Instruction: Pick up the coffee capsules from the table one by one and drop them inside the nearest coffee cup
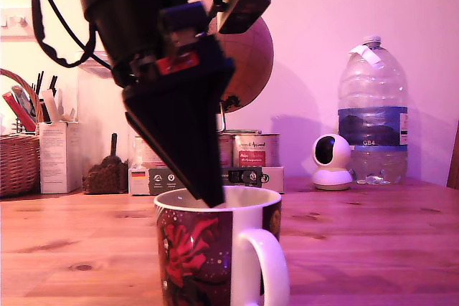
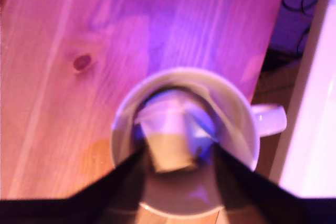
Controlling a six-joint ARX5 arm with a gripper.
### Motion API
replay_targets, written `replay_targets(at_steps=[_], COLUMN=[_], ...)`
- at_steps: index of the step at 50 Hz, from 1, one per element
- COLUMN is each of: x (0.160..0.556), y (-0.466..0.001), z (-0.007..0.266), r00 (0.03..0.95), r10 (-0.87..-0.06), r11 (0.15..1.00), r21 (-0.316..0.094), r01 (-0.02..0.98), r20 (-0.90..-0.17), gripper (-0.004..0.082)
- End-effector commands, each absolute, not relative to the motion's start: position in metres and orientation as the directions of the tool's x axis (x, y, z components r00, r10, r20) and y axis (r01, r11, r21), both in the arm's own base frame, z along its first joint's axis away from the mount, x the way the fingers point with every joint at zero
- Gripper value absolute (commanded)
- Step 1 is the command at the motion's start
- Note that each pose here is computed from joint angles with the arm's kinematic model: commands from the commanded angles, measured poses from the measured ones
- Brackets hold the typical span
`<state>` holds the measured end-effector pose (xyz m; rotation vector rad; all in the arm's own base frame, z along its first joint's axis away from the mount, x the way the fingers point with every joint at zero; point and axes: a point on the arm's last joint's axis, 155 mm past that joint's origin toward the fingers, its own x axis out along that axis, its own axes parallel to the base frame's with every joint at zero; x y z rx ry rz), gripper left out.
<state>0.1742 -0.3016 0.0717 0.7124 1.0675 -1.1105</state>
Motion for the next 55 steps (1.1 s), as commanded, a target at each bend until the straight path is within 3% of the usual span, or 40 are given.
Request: replay_targets(at_steps=[1,15,19,22,29,32,45,55], x=[0.174,0.175,0.176,0.175,0.173,0.175,0.211,0.232], y=[-0.308,-0.310,-0.310,-0.310,-0.311,-0.311,-0.310,-0.297], z=[0.077,0.097,0.108,0.118,0.142,0.153,0.206,0.235], r00=[0.078,0.112,0.130,0.141,0.159,0.172,0.317,0.379], r10=[-0.370,-0.420,-0.446,-0.468,-0.531,-0.561,-0.677,-0.744], r11=[0.316,0.312,0.312,0.311,0.303,0.307,0.398,0.440], r21=[-0.046,-0.027,-0.018,-0.013,-0.011,-0.010,0.031,0.023], r01=[0.948,0.950,0.950,0.950,0.953,0.952,0.917,0.898], r20=[-0.926,-0.901,-0.885,-0.873,-0.832,-0.810,-0.664,-0.550], gripper=[0.0782,0.0774,0.0704,0.0582,0.0108,-0.0028,-0.0016,-0.0016])
